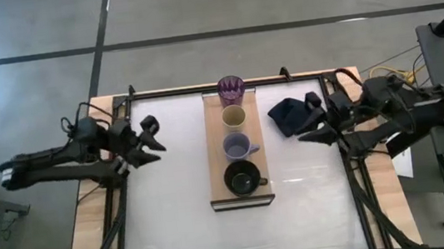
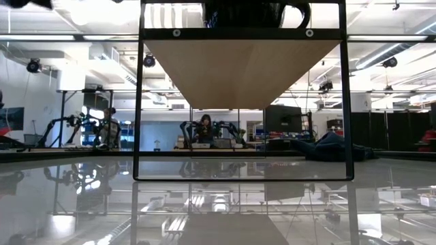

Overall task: Stack small to large cups/mugs on shelf
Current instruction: Return to Home Position

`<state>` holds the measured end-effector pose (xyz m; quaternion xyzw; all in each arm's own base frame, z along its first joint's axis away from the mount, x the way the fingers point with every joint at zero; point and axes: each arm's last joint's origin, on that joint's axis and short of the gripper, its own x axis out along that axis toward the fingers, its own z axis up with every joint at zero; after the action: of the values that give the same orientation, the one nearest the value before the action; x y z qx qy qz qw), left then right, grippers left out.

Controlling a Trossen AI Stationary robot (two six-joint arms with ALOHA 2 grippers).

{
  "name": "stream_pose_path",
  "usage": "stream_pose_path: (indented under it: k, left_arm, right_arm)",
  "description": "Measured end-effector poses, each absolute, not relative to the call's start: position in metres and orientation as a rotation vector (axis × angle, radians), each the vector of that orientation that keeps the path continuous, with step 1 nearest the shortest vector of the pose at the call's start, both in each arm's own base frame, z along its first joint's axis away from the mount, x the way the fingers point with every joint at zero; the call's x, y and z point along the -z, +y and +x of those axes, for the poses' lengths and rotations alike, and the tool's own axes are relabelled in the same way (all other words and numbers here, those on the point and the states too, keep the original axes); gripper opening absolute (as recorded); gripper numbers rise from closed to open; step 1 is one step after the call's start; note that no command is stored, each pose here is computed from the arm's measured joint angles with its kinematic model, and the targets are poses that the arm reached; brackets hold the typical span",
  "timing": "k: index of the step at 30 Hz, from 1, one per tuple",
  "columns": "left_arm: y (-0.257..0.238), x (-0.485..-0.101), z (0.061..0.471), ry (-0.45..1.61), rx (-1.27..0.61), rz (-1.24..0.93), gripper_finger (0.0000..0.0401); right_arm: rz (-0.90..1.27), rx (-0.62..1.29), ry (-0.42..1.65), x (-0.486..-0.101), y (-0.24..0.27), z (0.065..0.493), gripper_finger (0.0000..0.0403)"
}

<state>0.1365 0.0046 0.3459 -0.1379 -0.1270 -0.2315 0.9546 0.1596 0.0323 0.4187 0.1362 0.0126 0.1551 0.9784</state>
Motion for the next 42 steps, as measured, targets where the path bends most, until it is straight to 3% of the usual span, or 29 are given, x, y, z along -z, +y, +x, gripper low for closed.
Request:
stream_pose_path:
  k: [7,19,32,42]
  left_arm:
    - [0.016,-0.308,0.116,-0.153,0.330,-0.406,0.0113]
    - [0.010,-0.258,0.090,-0.171,0.334,-0.477,0.0113]
    - [0.010,-0.190,0.092,-0.096,0.336,-0.604,0.0113]
    - [0.011,-0.183,0.095,-0.056,0.323,-0.621,0.0113]
  right_arm:
    - [0.273,-0.231,-0.081,-0.377,0.024,0.137,0.0082]
    - [0.282,-0.237,-0.246,-0.306,0.023,0.130,0.0082]
    - [0.339,-0.179,-0.108,-0.252,0.022,0.137,0.0082]
    - [0.341,-0.110,-0.074,-0.233,0.020,0.136,0.0082]
